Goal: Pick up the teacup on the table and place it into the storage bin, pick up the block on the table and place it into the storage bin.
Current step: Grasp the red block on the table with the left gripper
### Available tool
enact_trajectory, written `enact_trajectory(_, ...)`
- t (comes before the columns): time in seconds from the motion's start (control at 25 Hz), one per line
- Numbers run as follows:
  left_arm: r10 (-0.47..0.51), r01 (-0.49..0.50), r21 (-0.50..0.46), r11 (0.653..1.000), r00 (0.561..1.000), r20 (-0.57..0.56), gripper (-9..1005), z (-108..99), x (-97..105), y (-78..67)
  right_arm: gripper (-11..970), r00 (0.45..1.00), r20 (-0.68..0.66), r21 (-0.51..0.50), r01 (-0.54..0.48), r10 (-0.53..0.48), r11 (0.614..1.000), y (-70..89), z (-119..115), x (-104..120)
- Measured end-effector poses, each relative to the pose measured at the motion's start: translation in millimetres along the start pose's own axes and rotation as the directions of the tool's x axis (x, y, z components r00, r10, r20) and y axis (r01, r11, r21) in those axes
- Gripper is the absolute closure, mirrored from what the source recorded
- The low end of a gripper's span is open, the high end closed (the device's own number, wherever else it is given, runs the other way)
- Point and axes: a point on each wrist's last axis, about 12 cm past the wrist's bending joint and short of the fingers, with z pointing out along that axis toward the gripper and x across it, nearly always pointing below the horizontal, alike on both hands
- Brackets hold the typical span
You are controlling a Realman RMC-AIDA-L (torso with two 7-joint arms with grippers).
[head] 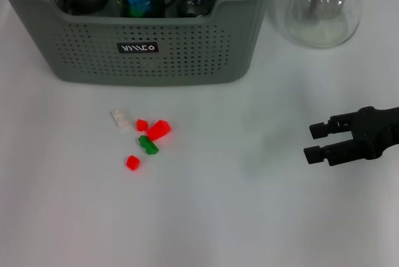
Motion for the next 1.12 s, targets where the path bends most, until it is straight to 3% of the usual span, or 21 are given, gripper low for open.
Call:
enact_trajectory(0.12, 0.059, -0.042, 0.203, 0.978, 0.995, -0.078, 205, 4.2, 15.2, -28.0, 135, 1.000, 0.000, 0.000, -0.003, 0.003, 1.000, -0.1, 0.2, -1.2)
enact_trajectory(0.24, 0.032, 0.046, 0.284, 0.958, 0.964, -0.263, 208, 16.8, 37.2, -41.4, 135, 1.000, 0.003, 0.000, -0.006, 0.006, 1.000, -0.1, 1.1, -1.4)
enact_trajectory(0.36, -0.058, 0.169, 0.192, 0.967, 0.875, -0.481, 210, 32.1, 63.6, -40.4, 135, 1.000, 0.006, 0.002, -0.008, 0.008, 1.000, -0.2, 2.1, -1.2)
enact_trajectory(0.48, -0.162, 0.249, 0.047, 0.967, 0.751, -0.640, 210, 48.0, 85.5, -35.4, 135, 1.000, 0.006, 0.004, -0.007, 0.007, 1.000, -0.4, 2.5, -1.5)
enact_trajectory(0.68, -0.269, 0.222, -0.169, 0.960, 0.569, -0.777, 210, 72.3, 109.6, -29.9, 135, 1.000, 0.006, 0.004, -0.007, 0.007, 1.000, -0.4, 2.6, -1.9)
enact_trajectory(0.92, -0.288, 0.167, -0.237, 0.957, 0.452, -0.844, 209, 96.4, 127.9, -32.2, 135, 1.000, 0.006, 0.005, -0.005, 0.005, 1.000, -0.7, 2.2, -2.6)
enact_trajectory(1.12, -0.276, 0.120, -0.248, 0.961, 0.401, -0.873, 209, 111.9, 138.2, -37.3, 134, 1.000, 0.007, 0.006, -0.006, 0.006, 1.000, -0.7, 1.8, -1.6)
